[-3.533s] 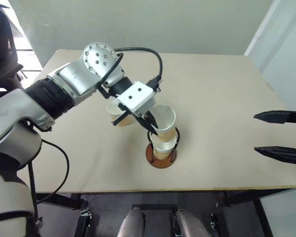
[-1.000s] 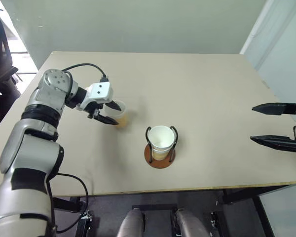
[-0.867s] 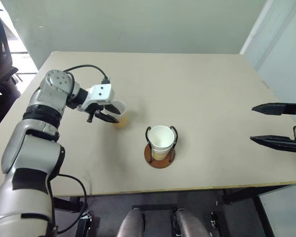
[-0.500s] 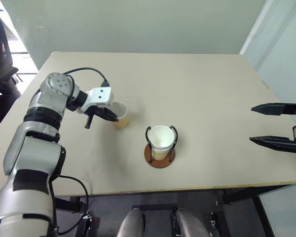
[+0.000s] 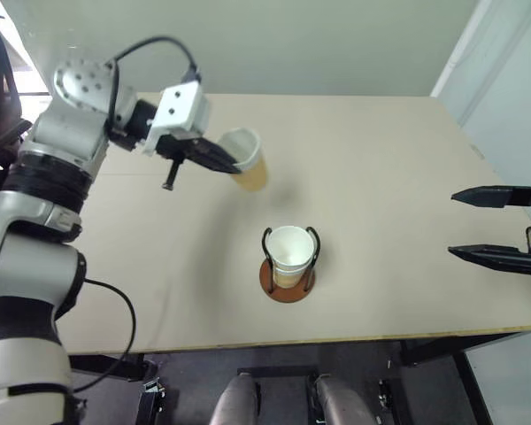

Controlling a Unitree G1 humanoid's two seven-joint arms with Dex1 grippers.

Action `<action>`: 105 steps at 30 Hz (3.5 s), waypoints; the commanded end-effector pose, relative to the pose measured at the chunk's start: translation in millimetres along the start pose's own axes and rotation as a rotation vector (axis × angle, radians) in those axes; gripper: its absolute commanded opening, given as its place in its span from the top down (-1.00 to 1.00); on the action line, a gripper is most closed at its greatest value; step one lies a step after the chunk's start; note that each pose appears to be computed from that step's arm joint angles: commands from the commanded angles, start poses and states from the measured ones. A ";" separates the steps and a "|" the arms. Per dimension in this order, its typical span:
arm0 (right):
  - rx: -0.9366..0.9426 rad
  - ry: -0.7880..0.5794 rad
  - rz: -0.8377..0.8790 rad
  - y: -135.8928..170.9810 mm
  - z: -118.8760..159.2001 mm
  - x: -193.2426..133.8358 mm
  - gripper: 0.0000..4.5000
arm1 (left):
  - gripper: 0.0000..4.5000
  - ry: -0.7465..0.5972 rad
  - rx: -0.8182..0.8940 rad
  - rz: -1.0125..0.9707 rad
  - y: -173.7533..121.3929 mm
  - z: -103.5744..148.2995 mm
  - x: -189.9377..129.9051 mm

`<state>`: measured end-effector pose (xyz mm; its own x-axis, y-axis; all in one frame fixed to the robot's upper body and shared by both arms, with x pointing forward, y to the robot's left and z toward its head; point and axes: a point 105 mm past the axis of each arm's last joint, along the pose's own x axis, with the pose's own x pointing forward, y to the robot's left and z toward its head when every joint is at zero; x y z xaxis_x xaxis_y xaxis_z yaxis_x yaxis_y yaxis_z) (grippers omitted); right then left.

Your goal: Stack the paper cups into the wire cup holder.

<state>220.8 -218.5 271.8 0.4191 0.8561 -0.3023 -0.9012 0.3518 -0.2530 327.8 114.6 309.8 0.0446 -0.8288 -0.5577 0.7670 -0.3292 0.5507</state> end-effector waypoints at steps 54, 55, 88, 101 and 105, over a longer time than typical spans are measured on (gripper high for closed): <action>-0.049 -0.003 -0.060 12.2 8.5 -4.0 -0.88 | 0.98 -0.045 0.115 -0.373 -32.3 21.7 46.4; -0.050 -0.003 -0.060 12.3 8.7 -4.0 -0.88 | 0.98 -0.045 0.114 -0.379 -33.4 21.1 47.4; -0.042 0.009 -0.034 8.0 7.3 -1.1 -0.88 | -0.71 0.007 0.129 -0.373 -28.4 6.7 56.3; -0.005 0.006 0.100 -10.5 -8.3 11.0 -0.88 | -0.98 -0.035 -0.181 -0.002 -35.0 -13.6 -33.0; 0.000 0.015 0.124 -17.0 -11.4 12.8 -0.88 | -0.98 0.003 -0.337 0.128 -57.3 -36.7 -61.4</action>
<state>242.9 -218.8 253.3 0.3125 0.8910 -0.3295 -0.9480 0.2707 -0.1671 310.7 197.1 273.9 0.1248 -0.8410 -0.5264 0.9365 -0.0755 0.3425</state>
